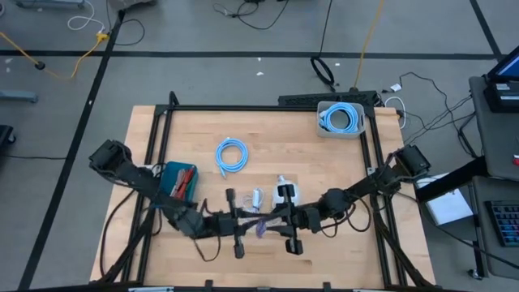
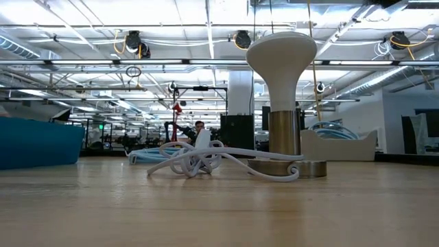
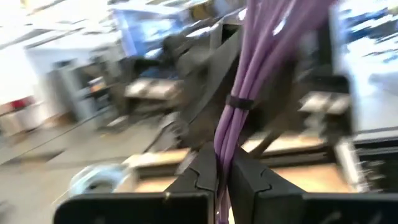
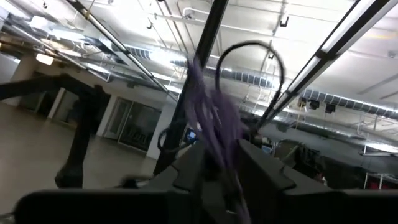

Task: Pick & Place USB Port
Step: Put the violet charger cable into the blue bin

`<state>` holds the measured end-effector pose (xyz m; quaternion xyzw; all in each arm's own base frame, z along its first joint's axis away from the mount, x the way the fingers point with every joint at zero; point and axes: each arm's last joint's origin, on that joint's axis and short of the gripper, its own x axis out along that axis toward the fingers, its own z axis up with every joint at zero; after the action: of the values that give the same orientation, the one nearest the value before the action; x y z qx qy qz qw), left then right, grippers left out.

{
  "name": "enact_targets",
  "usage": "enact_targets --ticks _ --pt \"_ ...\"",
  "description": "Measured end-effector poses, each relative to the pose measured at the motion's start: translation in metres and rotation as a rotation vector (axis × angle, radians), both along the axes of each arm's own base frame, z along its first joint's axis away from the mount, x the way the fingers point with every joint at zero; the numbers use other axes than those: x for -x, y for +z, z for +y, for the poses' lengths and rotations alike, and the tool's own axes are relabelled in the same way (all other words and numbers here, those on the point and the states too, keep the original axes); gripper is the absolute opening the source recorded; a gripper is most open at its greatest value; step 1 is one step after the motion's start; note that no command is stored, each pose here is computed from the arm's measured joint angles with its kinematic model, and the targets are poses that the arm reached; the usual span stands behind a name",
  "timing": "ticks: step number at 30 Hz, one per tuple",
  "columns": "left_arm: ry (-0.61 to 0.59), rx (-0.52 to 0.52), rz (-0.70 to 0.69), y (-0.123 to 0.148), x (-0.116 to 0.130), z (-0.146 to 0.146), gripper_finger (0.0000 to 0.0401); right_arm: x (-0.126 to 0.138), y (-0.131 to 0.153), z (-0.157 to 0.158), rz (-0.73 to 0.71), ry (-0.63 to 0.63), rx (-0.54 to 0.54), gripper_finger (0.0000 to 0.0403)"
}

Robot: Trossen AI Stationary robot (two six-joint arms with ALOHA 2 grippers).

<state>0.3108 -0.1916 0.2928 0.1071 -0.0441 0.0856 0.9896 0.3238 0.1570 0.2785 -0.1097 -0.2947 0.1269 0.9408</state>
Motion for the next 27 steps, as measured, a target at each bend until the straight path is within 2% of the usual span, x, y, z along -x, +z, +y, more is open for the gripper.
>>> enact_targets --ticks 4,9,11,13,15,16,18,21,24,27 --pt "0.202 0.046 0.033 0.010 0.025 -0.010 0.0013 0.016 0.013 0.015 0.001 -0.054 -0.022 0.0114" --pt "0.456 0.161 0.066 0.025 0.071 -0.009 0.0013 0.044 0.028 0.038 0.069 -0.285 0.062 0.0138" --pt "0.451 0.258 0.044 0.032 0.092 0.001 0.0013 0.058 0.036 0.044 0.097 -0.395 0.068 0.0143" --pt "0.356 0.435 0.063 0.038 0.109 0.019 0.0013 0.070 0.042 0.048 0.129 -0.487 0.085 0.0146" --pt "0.303 0.581 0.158 0.037 0.121 0.041 0.0013 0.076 0.043 0.052 0.160 -0.543 0.102 0.0148" --pt "0.314 0.620 0.213 0.033 0.125 0.050 0.0013 0.078 0.042 0.054 0.170 -0.560 0.117 0.0148" --pt "0.393 0.648 0.328 0.020 0.130 0.065 0.0013 0.081 0.042 0.057 0.171 -0.561 0.139 0.0147" --pt "0.554 0.631 0.509 0.004 0.139 0.087 0.0013 0.083 0.043 0.059 0.165 -0.554 0.147 0.0144" --pt "0.765 0.587 0.682 -0.006 0.145 0.113 0.0013 0.082 0.042 0.058 0.168 -0.564 0.153 0.0144" --pt "0.883 0.505 0.832 -0.008 0.151 0.133 0.0013 0.082 0.042 0.058 0.168 -0.564 0.152 0.0144"
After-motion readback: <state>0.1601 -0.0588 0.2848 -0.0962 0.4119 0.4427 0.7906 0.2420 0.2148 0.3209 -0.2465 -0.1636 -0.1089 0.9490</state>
